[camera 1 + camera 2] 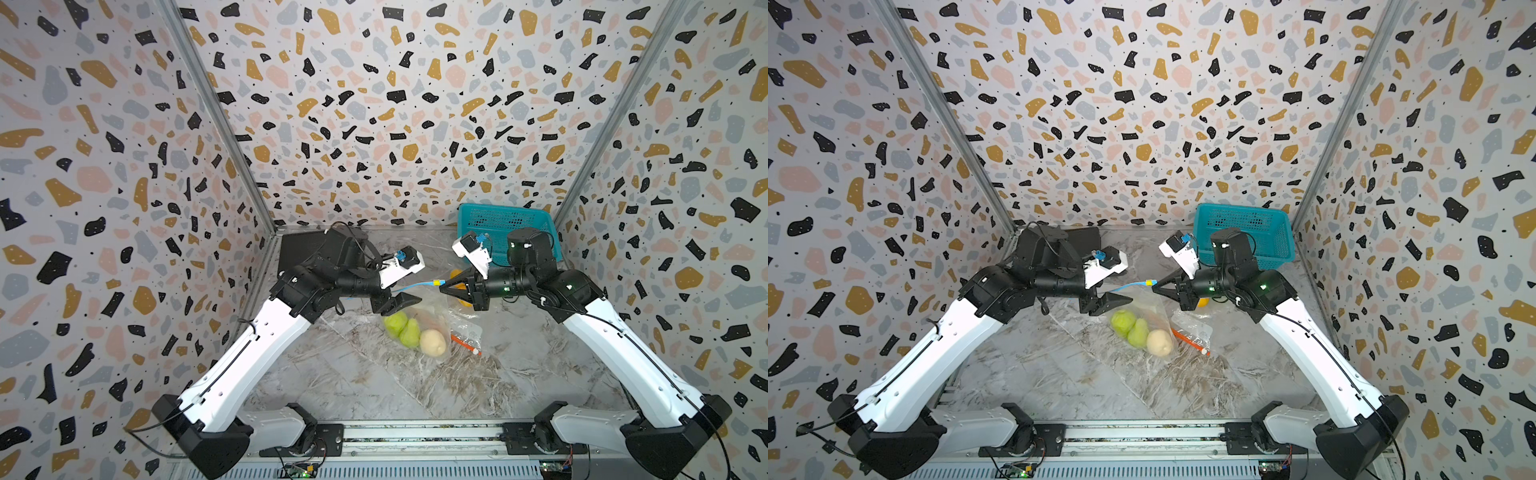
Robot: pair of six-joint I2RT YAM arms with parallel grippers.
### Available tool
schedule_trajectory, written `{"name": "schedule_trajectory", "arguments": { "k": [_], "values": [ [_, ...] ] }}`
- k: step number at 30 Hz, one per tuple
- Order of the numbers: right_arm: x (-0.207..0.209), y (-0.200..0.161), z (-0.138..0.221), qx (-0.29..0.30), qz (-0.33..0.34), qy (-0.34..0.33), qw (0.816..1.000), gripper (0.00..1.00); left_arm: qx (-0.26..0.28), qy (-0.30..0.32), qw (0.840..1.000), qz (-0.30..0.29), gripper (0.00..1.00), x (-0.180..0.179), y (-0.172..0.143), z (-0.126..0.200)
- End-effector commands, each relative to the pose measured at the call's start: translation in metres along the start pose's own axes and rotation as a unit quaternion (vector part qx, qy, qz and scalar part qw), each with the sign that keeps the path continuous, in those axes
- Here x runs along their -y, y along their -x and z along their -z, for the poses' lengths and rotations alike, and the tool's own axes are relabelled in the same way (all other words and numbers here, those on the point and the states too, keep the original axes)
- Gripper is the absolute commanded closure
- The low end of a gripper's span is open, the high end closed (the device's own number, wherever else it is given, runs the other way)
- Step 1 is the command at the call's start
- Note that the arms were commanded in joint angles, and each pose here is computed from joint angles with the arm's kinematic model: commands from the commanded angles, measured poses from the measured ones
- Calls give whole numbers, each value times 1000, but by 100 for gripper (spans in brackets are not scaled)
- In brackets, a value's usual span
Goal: Open the zip-top bag and take out the pear
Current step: Pick up the zipper food storage bag at the center of the board, then unzip the zipper at the center of the board.
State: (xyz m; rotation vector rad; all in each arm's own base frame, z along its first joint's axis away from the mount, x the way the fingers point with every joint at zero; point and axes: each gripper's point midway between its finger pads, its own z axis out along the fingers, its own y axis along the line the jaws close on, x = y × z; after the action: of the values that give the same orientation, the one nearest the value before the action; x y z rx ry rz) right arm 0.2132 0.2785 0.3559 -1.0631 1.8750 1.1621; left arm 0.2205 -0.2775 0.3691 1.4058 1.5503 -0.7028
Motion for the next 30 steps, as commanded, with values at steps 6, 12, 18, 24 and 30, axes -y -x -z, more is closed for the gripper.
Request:
{"name": "schedule_trajectory", "arguments": {
  "k": [6,12,18,24,30],
  "values": [
    [-15,11,11,10,19,14,1000,100,83,-74,993,-39,28,16,48,7],
    [-18,10,12,9,19,17,1000,100,62,-106,992,-16,30,15,41,-6],
    [-19,9,13,10,20,20,1000,100,46,-112,993,-3,39,8,33,-19],
    [-19,7,12,9,19,21,1000,100,42,-113,993,3,53,4,30,-26],
    [-18,6,12,9,19,20,1000,100,47,-120,992,9,59,3,32,-28]
  ]
}}
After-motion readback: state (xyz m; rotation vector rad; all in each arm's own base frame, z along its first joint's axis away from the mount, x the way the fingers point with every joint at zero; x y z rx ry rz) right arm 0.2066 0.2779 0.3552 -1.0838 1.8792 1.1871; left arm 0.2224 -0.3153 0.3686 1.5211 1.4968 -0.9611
